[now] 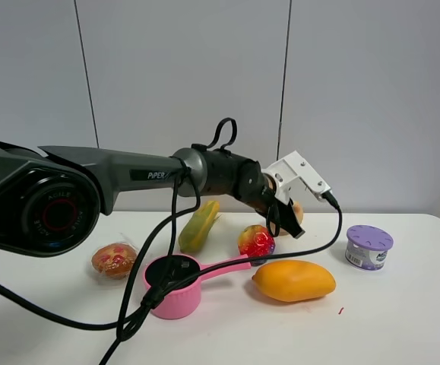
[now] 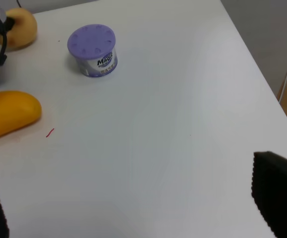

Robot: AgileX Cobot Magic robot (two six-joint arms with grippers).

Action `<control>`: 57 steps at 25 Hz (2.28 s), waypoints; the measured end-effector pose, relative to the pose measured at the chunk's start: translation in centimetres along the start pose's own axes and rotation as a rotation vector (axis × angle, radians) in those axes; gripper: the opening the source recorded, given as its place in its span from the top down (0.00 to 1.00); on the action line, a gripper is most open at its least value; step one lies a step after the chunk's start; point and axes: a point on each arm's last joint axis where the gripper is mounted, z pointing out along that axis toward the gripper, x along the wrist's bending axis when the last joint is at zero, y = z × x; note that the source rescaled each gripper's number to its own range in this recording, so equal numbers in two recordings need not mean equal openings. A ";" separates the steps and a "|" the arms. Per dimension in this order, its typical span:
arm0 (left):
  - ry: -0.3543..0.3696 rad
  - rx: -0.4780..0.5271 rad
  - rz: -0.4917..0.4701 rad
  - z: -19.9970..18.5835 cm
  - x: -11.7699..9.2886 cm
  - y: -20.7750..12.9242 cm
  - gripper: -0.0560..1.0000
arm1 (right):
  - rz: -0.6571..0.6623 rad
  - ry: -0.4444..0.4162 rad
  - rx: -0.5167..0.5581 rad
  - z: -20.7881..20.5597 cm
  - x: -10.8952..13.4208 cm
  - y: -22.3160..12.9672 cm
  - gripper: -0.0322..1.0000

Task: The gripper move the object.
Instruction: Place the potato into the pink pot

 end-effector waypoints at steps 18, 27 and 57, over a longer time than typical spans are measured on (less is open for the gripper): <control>-0.228 0.199 -0.262 -19.8 6.3 15.4 0.94 | 0.000 0.000 0.000 0.0 0.0 0.0 0.00; -0.235 0.256 -0.350 -26.9 7.9 17.0 0.94 | 0.000 0.000 0.000 0.0 0.0 0.0 0.00; -0.058 0.301 -0.329 -29.4 1.3 -4.8 0.94 | 0.000 0.000 0.000 0.0 0.0 0.0 0.00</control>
